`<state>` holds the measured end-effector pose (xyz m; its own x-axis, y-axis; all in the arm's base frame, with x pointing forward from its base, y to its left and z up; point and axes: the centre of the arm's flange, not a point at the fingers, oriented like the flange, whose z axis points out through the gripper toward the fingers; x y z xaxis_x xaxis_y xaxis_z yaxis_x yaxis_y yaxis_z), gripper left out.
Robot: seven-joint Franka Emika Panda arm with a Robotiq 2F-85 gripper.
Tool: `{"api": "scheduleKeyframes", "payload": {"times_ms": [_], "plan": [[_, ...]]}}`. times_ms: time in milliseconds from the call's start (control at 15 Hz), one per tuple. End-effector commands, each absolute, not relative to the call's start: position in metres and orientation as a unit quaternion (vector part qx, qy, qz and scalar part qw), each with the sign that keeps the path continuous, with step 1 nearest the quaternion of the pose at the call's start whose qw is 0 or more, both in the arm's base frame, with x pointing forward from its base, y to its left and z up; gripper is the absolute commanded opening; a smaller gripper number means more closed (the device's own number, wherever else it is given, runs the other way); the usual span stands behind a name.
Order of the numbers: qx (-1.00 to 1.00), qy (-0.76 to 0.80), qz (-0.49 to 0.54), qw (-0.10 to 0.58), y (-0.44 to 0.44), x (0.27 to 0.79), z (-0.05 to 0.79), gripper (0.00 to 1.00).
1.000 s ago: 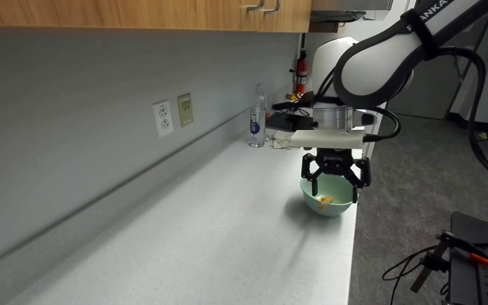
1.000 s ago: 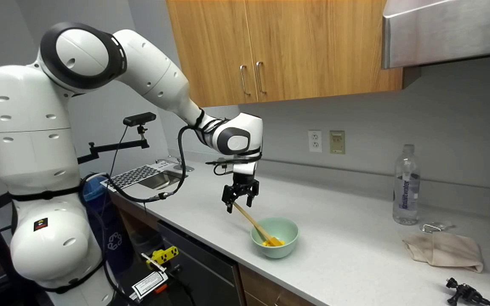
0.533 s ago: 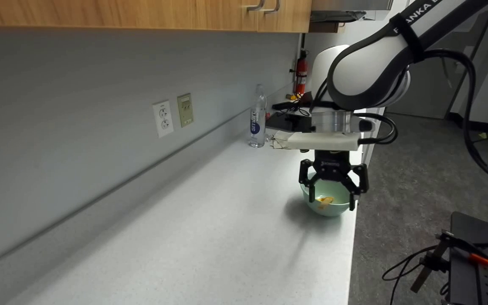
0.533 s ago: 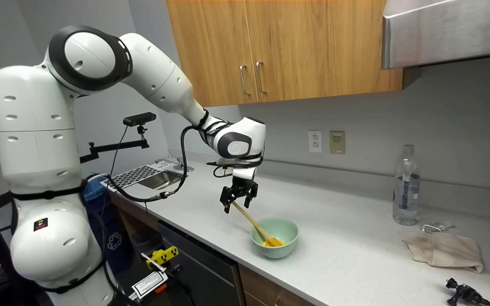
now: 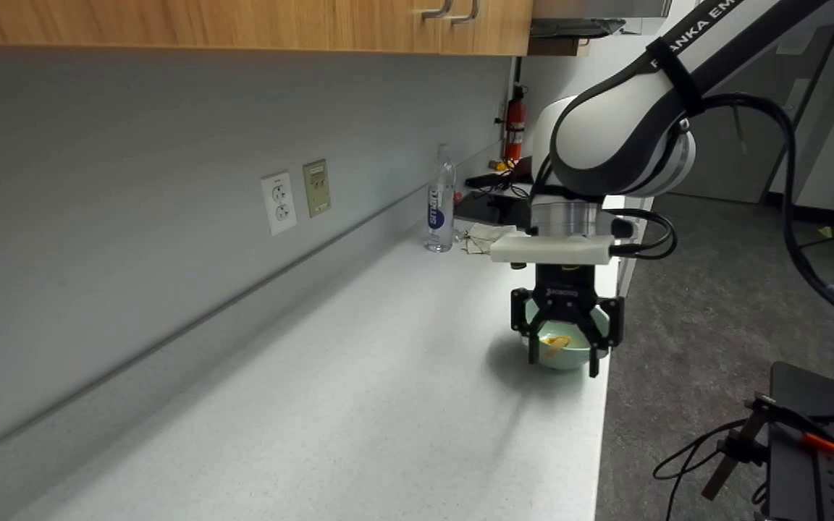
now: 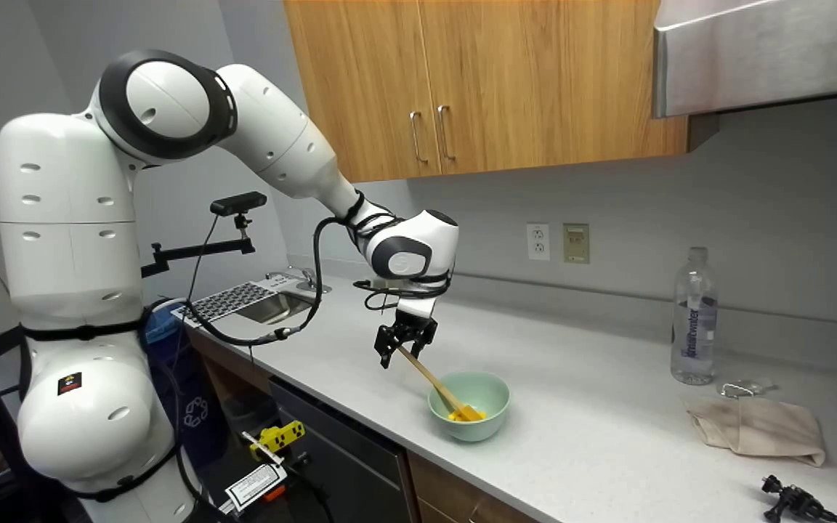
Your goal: Use the ladle to stir in the bow
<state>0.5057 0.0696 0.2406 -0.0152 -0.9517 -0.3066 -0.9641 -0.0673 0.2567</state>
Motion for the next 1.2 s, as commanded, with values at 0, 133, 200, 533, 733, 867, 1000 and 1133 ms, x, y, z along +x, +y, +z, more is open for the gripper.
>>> {"api": "scheduleKeyframes", "payload": {"times_ms": [0,133,200,533,733,867,1000,1133], "plan": [[-0.710,0.672,0.208,0.020,0.069,0.508,0.245,0.52],[-0.716,0.668,0.202,0.017,0.070,0.508,0.248,0.38],[-0.719,0.666,0.198,0.015,0.070,0.508,0.250,0.29],[-0.748,0.643,0.167,-0.007,0.076,0.508,0.265,0.01],[-0.770,0.624,0.130,-0.024,0.078,0.508,0.275,0.00],[-0.786,0.607,0.111,-0.022,0.076,0.513,0.284,0.02],[-0.795,0.597,0.105,-0.008,0.074,0.518,0.292,0.02],[-0.797,0.594,0.110,0.015,0.071,0.524,0.299,0.02]]}}
